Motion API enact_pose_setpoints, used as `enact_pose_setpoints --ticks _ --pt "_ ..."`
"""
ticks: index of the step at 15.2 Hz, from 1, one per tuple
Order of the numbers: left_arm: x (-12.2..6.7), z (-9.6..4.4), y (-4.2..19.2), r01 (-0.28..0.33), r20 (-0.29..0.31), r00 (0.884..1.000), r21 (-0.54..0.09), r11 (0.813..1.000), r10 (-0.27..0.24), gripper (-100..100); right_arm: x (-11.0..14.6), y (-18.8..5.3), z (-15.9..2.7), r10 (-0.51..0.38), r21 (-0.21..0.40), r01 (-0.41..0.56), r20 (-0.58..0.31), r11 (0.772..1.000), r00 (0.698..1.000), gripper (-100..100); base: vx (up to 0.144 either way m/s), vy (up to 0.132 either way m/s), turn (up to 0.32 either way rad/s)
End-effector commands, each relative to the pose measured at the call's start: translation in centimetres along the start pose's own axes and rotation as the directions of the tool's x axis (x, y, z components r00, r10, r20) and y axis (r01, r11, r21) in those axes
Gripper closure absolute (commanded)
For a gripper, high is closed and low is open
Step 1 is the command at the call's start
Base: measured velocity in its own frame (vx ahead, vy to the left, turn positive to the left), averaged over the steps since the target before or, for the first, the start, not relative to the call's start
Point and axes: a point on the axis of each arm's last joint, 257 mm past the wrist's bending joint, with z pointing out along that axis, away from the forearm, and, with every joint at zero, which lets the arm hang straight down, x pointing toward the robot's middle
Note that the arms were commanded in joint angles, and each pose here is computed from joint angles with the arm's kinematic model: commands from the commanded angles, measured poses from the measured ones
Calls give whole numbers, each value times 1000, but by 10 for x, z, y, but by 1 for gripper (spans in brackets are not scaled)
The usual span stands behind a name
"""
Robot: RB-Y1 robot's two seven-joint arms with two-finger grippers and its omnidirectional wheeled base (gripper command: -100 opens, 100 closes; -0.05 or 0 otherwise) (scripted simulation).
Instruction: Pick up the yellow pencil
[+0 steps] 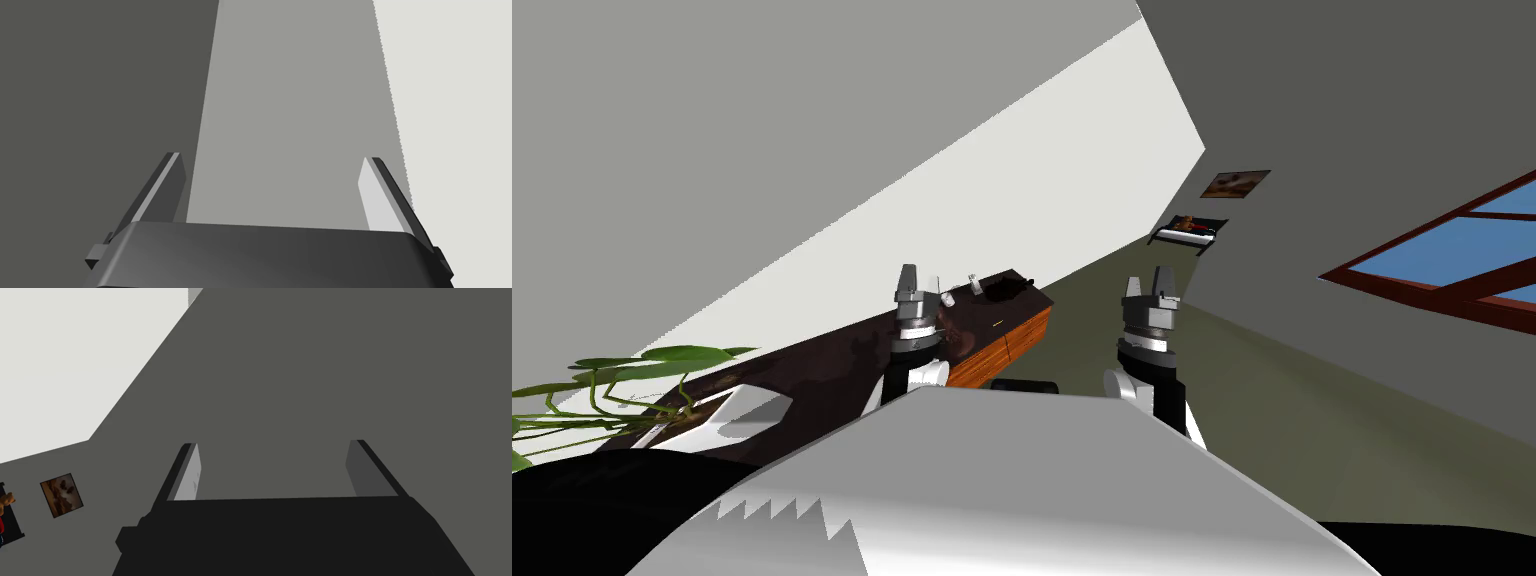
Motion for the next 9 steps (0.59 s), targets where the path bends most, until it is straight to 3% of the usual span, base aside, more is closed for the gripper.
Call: enact_pose_setpoints --ticks 1,4,5,7,8,9 --pt "4 -1 8 -6 -29 1000 -17 1000 6 -100 0 0 0 0 0 0 0 1000 1000 0 8 -8 -9" --pt "10 -6 41 -21 -92 996 -94 995 13 -100 0 0 0 0 0 0 0 1000 1000 0 33 -41 -31" --pt "10 -6 41 -21 -92 996 -94 995 13 -100 0 0 0 0 0 0 0 1000 1000 0 50 -54 -17" --pt "11 -14 75 -35 -130 991 -175 984 13 -100 0 0 0 0 0 0 0 1000 1000 0 59 -67 -28" --pt "11 -14 75 -35 -130 991 -175 984 13 -100 0 0 0 0 0 0 0 1000 1000 0 65 -67 -30" --pt "10 -19 95 -45 -146 989 -223 974 12 -100 0 0 0 0 0 0 0 1000 1000 0 68 -58 -30"
